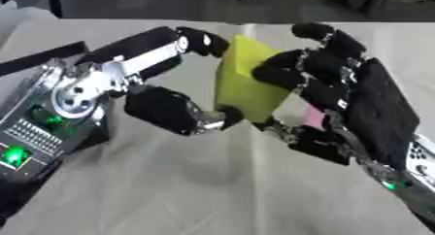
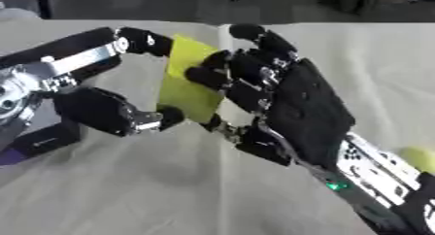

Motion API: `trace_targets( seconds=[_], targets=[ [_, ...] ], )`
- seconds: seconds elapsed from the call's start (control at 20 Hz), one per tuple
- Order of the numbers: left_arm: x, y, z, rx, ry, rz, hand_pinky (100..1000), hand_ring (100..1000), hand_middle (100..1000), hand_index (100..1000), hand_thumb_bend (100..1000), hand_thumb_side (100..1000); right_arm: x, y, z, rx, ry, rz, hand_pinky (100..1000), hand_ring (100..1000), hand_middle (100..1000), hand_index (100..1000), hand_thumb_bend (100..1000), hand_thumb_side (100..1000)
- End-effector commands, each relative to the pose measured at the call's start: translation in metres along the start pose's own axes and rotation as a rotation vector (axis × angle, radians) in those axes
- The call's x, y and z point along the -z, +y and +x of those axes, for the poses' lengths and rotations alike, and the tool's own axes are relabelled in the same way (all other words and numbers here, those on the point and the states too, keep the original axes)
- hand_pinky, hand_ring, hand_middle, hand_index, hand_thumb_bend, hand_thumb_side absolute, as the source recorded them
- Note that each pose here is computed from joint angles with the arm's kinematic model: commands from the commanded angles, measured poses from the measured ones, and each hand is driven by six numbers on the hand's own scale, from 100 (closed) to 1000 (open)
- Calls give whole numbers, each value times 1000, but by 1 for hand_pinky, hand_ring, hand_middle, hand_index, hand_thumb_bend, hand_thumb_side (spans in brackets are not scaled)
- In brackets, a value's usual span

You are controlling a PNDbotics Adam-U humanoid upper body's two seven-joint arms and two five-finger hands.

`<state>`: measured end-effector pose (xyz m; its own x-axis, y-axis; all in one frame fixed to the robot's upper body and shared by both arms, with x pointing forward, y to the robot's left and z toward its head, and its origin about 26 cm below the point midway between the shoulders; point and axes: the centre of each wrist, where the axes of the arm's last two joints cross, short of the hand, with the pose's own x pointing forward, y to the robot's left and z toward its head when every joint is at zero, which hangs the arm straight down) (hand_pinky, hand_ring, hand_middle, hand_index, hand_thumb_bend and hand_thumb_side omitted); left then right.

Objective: Pick up the objects with one hand, pass them to the other hand, and then place them into the box on the other side of the table.

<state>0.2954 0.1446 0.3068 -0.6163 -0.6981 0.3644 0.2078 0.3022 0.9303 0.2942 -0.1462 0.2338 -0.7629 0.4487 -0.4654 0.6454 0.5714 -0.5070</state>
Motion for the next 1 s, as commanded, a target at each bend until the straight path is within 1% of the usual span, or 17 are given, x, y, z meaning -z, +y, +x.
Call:
trace_targets(
  seconds=[0.05,0.45,0.7,0.85,0.95,1.0],
  targets=[
    [-2,5,6,10,-21,4,1000,929,828,920,435,484,7,-5,1,-2,-32,-33,776,431,445,531,442,100],
    [0,4,11,-31,-89,-59,1000,924,815,898,408,503,11,-5,1,18,-44,-40,778,432,448,534,437,100],
    [0,5,12,-65,-154,-81,1000,913,800,884,368,482,10,-5,1,22,-39,-33,777,431,448,535,434,100],
    [1,5,12,-86,-161,-75,1000,897,769,852,296,467,11,-5,1,25,-34,-40,776,431,448,536,434,100],
    [1,5,12,-102,-158,-67,994,882,747,832,204,436,11,-5,1,25,-33,-42,776,429,449,536,434,100],
    [0,5,12,-113,-155,-57,983,868,727,818,131,411,11,-5,1,26,-33,-42,776,427,449,537,434,100]
  ],
)
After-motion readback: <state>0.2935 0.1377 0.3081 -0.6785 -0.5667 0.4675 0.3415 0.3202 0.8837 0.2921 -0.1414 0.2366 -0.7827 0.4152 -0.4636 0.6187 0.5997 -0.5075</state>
